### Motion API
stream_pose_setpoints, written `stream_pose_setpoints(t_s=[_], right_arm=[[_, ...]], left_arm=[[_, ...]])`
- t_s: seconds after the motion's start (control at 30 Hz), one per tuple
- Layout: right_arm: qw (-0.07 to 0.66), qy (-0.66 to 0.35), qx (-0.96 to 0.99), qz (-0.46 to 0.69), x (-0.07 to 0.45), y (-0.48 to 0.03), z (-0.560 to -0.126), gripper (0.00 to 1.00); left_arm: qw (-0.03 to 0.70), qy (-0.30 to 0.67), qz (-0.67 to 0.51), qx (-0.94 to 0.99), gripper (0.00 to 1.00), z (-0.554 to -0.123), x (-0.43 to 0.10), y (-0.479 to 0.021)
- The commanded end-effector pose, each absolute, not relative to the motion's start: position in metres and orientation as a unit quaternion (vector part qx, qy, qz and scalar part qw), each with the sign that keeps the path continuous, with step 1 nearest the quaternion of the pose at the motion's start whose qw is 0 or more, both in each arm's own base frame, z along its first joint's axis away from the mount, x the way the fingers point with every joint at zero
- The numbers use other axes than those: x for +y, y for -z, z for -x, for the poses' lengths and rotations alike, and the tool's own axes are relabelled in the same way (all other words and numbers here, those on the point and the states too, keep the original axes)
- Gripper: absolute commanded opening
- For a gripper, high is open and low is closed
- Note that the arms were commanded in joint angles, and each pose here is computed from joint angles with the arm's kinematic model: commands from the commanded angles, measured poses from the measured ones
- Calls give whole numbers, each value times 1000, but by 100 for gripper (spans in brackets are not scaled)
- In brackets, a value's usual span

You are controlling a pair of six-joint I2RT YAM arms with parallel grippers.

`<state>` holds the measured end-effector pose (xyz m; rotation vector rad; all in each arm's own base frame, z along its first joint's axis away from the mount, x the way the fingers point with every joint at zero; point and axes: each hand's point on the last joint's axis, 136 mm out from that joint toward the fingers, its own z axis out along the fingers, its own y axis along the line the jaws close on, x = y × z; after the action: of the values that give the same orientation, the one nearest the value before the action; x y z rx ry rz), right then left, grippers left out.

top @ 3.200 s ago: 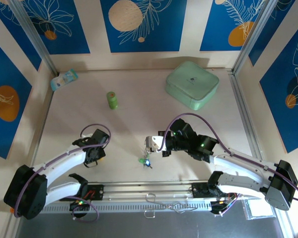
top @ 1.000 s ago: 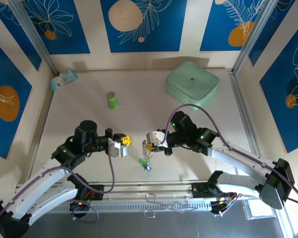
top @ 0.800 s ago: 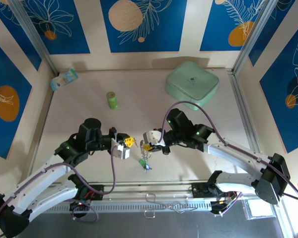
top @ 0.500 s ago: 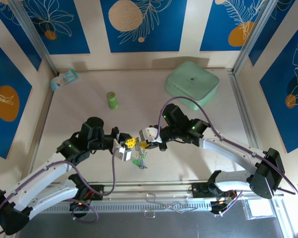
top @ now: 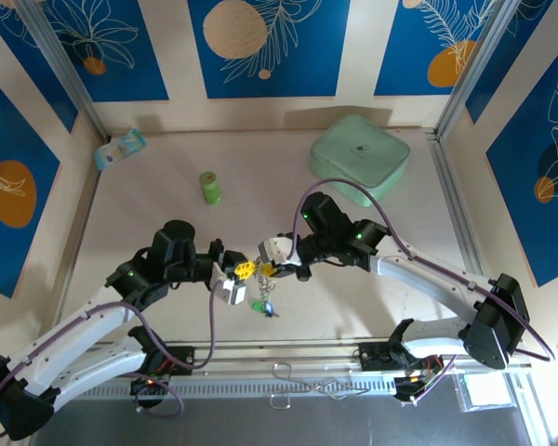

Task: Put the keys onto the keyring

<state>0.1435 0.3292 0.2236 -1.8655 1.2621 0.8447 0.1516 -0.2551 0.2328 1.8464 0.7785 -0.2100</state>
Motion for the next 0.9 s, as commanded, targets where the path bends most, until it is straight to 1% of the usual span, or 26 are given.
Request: stream_pose_setpoints(t_s=[0.0,0.37,0.87], right_arm=[[372,-336,475,723,334,-238,-145,0],[370,-331,482,722,334,-236,-149,0],[398,-338,480,705,331,-250,-153,0]], left_arm=[[541,87,-781,301,0,-143,-255,-241],[542,84,-783,294,0,-142,-256,-243],[523,70,-795,299,0,-142,-251,-231]])
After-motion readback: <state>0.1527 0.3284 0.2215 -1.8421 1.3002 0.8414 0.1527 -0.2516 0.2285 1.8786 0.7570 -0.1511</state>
